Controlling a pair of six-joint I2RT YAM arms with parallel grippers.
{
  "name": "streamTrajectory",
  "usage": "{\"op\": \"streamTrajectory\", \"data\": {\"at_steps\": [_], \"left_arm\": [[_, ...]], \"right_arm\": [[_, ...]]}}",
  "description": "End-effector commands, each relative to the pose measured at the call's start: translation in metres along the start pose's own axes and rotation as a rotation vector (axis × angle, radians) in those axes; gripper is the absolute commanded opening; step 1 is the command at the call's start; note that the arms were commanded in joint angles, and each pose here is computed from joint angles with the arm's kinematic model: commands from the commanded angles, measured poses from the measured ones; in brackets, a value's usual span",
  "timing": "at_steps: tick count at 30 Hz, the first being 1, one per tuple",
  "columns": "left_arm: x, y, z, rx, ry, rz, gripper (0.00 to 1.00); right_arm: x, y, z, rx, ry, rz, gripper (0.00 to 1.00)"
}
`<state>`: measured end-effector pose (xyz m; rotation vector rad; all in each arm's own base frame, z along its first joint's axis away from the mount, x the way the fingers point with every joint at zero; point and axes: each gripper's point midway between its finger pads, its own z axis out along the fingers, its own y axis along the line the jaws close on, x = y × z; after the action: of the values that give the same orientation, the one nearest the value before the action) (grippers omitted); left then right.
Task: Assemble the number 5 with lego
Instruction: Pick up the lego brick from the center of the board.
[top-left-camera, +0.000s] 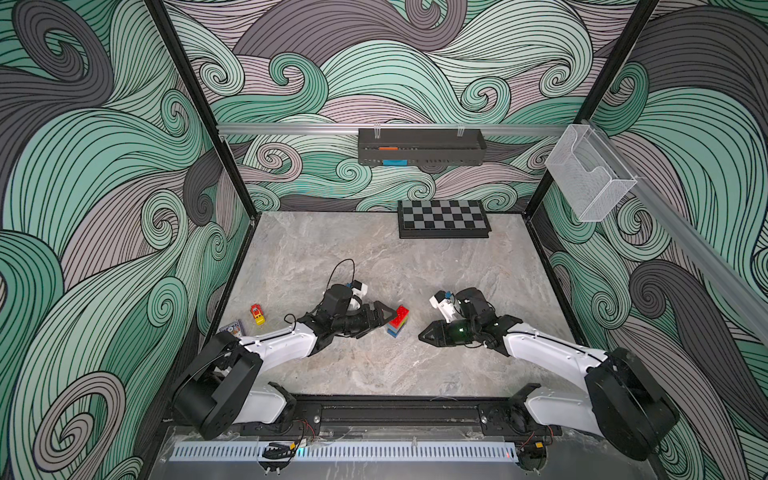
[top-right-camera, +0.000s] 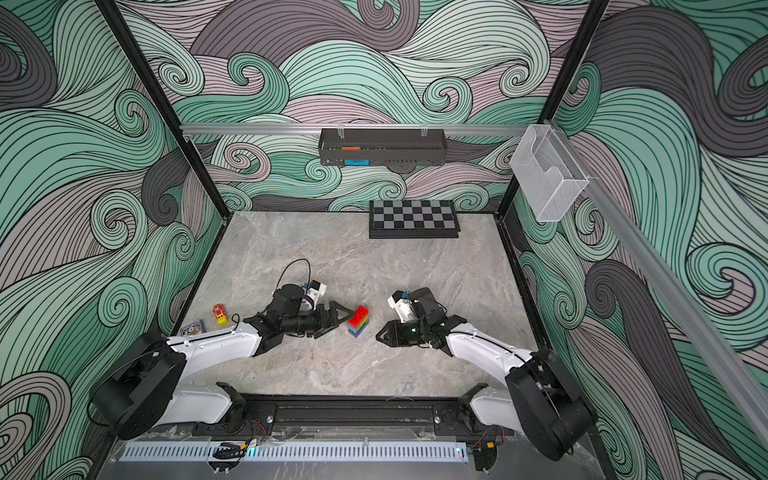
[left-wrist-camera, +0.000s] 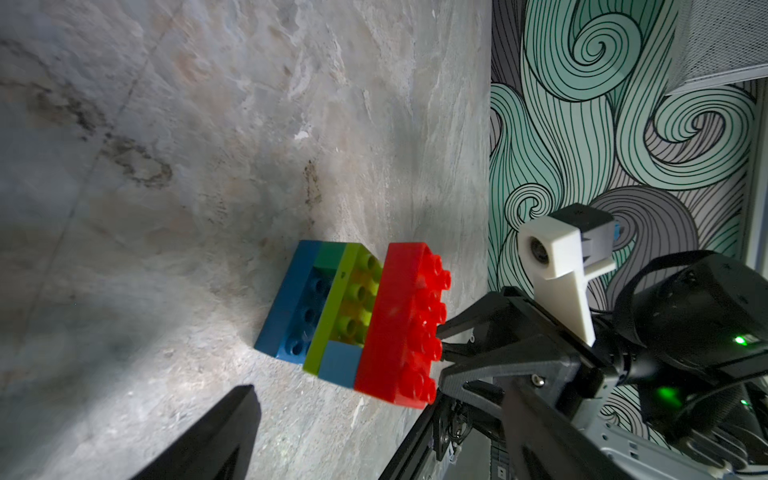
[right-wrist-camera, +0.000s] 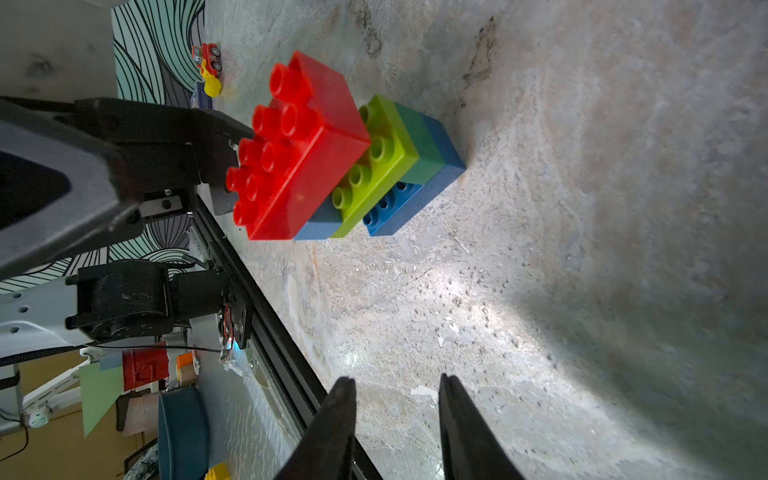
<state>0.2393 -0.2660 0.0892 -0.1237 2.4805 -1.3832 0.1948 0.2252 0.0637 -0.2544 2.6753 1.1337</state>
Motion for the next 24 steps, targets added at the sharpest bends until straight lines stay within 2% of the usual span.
{"op": "streamTrajectory", "data": {"at_steps": [1,11,24], "left_arm": [[-0.006,-0.019,0.002,0.105,0.009,0.001,0.94],[-0.003,-0.007,0.020,0.121,0.062,-0.054,0.93],[-0.004,-0.006,0.026,0.148,0.074,-0.067,0.80]], "right_arm": [[0.001,0.002,-0.004,-0.014,-0.013,0.000,0.37],[-0.002,0.004,-0.006,-0.022,-0.025,-0.004,0.36],[-0.002,0.000,-0.008,-0.015,-0.026,-0.001,0.36]]}}
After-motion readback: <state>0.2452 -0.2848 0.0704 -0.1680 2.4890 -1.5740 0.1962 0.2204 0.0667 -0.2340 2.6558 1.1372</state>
